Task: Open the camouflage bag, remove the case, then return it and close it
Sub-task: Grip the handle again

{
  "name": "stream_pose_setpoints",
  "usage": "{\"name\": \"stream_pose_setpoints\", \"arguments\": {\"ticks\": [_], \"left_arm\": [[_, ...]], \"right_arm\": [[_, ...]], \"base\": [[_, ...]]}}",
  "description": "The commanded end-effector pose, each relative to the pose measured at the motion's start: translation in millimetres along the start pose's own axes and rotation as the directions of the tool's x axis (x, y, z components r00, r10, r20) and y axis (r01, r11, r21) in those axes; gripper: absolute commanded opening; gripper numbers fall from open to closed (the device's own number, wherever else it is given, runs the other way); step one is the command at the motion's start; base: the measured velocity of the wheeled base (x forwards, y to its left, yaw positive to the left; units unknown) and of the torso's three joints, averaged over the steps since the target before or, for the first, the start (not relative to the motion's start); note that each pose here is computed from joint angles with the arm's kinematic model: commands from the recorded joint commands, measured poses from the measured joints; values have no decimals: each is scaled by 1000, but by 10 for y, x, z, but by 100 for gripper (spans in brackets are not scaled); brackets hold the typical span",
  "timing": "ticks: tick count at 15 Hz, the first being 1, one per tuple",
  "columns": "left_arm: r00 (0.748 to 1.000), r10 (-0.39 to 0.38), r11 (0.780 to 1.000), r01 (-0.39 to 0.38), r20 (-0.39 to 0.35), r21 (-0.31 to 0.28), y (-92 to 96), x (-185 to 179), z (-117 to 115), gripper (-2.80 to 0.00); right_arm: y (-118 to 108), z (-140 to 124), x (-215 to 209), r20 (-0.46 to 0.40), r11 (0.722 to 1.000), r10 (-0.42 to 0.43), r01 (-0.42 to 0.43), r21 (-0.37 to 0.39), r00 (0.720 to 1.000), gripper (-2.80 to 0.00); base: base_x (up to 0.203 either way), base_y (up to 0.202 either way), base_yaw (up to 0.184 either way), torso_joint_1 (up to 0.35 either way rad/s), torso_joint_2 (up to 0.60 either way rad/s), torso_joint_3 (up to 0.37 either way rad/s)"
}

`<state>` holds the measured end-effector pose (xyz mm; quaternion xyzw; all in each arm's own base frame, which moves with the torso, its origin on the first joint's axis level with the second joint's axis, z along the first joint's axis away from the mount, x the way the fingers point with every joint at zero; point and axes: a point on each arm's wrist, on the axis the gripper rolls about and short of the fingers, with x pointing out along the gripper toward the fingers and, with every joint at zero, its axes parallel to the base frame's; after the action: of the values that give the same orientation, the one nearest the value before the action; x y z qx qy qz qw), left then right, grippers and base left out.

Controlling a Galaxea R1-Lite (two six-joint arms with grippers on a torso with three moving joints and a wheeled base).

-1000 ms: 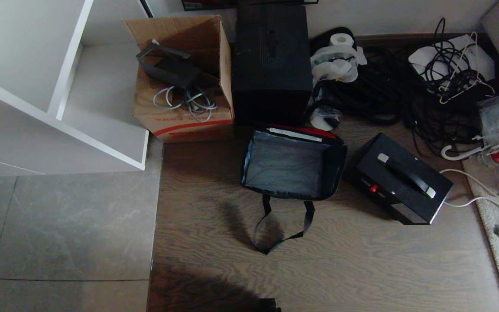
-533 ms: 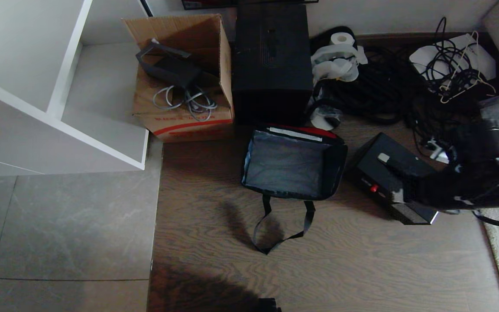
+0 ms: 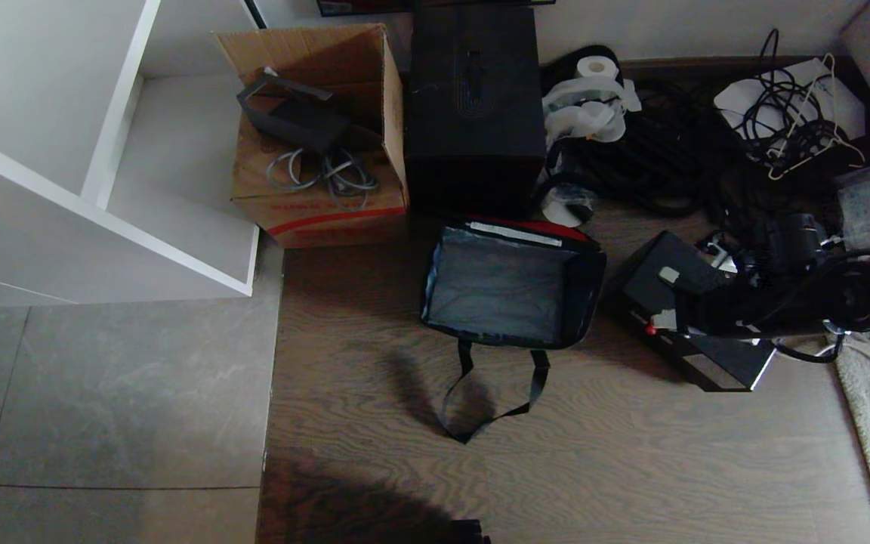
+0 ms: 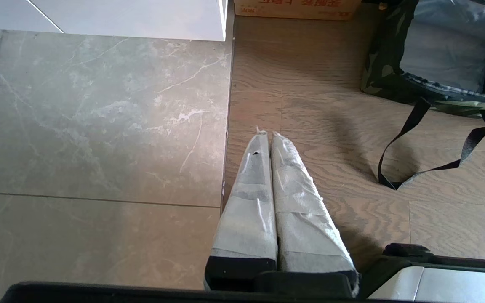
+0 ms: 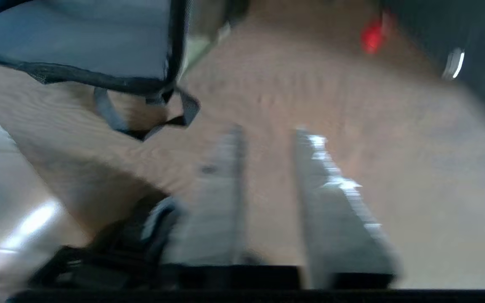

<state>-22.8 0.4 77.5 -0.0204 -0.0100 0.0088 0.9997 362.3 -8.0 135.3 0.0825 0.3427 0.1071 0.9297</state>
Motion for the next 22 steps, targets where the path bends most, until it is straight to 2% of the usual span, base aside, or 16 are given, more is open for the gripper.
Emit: {"name": "stream_pose_setpoints", "arguments": {"ticks": [1,3,4,5,7,8,10,12,14,16,18,19,20,22], "left_arm": [[1000,1,1000,-1,-7,-1,1,5,-26,-280],[1000,1,1000,-1,-7,-1,1,5,-26,-280],[1000,1,1000,-1,-8,-1,1,6,-25,-280],[1000,1,1000,-1,-7,-1,1,5,-26,-280],[1000,1,1000,-1,-7,-1,1,5,-26,-280],[1000,1,1000,-1,-9,-1,1,6,-25,-280],[1000,1,1000,-1,-7,-1,1,5,-26,-280],[1000,1,1000,-1,-7,-1,1,5,-26,-280],[1000,1,1000,-1,-7,-1,1,5,-26,-280],[1000,1,1000,-1,-7,-1,1,5,-26,-280],[1000,1,1000,-1,-7,-1,1,5,-26,-280],[1000,1,1000,-1,-6,-1,1,5,-24,-280],[1000,1,1000,-1,-7,-1,1,5,-26,-280],[1000,1,1000,-1,-8,-1,1,6,-29,-280]], "right_arm": [[-46,-66,25,-11,996,-6,5,-87,1000,0],[-78,-90,76,-16,979,-21,18,-201,1000,0],[-131,-85,109,4,961,-60,59,-271,998,0],[-185,-67,157,56,928,-132,143,-343,990,0],[-273,-85,228,157,812,-342,376,-447,926,0],[-307,-96,235,236,685,-448,501,-528,862,0],[-343,-223,288,314,524,-523,589,-615,792,0],[-307,-360,399,390,426,-519,626,-653,761,0],[-255,-461,560,422,364,-542,656,-662,727,0],[-190,-406,599,526,308,-522,723,-618,671,0],[-170,-366,638,585,250,-506,757,-604,634,0],[-160,-326,620,620,202,-497,776,-598,607,0],[-161,-307,608,631,163,-498,779,-605,595,0],[-182,-364,670,602,142,-565,786,-602,564,0]], "base": [[0,0,0,0,0,0],[0,0,0,0,0,0],[0,0,0,0,0,0],[0,0,0,0,0,0],[0,0,0,0,0,0],[0,0,0,0,0,0],[0,0,0,0,0,0],[0,0,0,0,0,0],[0,0,0,0,0,0],[0,0,0,0,0,0],[0,0,0,0,0,0],[0,0,0,0,0,0],[0,0,0,0,0,0],[0,0,0,0,0,0]]}}
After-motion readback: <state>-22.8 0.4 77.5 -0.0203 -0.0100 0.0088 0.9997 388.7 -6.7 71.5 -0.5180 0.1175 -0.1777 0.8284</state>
